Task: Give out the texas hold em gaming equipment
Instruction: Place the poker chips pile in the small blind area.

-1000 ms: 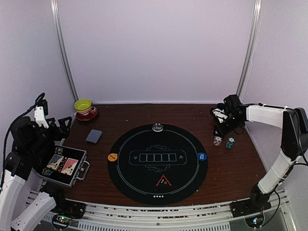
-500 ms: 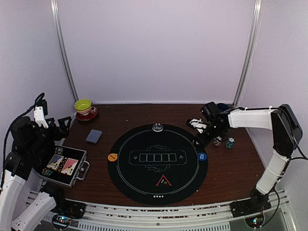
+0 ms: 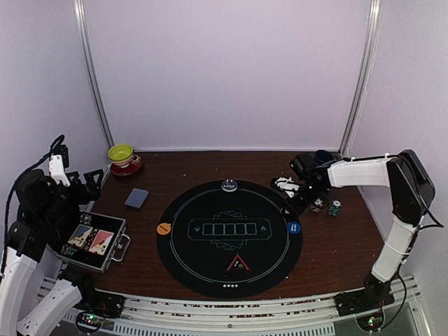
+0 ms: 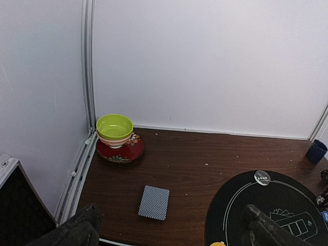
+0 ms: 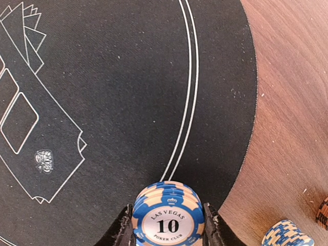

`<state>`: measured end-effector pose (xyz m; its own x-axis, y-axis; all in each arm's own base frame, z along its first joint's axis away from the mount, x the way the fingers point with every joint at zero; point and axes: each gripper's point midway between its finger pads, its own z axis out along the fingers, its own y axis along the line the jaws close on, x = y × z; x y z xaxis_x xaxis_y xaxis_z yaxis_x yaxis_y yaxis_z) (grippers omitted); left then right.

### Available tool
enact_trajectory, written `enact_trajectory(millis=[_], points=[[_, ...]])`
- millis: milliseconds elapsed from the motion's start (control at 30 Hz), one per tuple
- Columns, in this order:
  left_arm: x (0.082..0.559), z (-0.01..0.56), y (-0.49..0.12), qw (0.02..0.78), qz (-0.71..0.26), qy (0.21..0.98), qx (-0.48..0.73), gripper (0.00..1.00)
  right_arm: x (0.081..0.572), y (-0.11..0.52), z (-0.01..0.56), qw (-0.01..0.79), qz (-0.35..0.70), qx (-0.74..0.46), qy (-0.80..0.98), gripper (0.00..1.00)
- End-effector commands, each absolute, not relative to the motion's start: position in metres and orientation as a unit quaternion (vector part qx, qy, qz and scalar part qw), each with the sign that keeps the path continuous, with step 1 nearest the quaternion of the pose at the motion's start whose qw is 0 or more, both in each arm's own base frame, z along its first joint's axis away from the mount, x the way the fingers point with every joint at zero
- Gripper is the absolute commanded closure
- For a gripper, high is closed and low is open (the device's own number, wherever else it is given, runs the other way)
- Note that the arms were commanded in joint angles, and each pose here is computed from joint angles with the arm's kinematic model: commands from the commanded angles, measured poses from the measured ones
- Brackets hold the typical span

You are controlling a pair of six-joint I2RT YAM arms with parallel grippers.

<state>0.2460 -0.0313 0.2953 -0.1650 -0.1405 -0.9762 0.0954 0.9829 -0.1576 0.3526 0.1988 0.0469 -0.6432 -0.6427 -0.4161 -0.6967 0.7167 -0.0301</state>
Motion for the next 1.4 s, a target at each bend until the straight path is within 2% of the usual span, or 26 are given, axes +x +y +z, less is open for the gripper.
enact_trajectory(millis=[0,967,1233,1367], points=[[0.247,0.308,-0.031,0.666,-0.095,0.740,-0.012,0.02,0.356,0.188,0.039,0.195,0.049,-0.364,0.909,0.67],[0.247,0.307,-0.032,0.666,-0.095,0.740,-0.012,0.02,0.346,0.179,0.022,0.155,0.063,-0.373,0.913,0.65],[0.247,0.308,-0.031,0.667,-0.095,0.739,-0.012,0.02,0.343,0.180,0.023,0.152,0.069,-0.378,0.911,0.63],[0.247,0.308,-0.031,0.667,-0.095,0.739,-0.012,0.02,0.343,0.179,0.024,0.151,0.068,-0.380,0.910,0.55]])
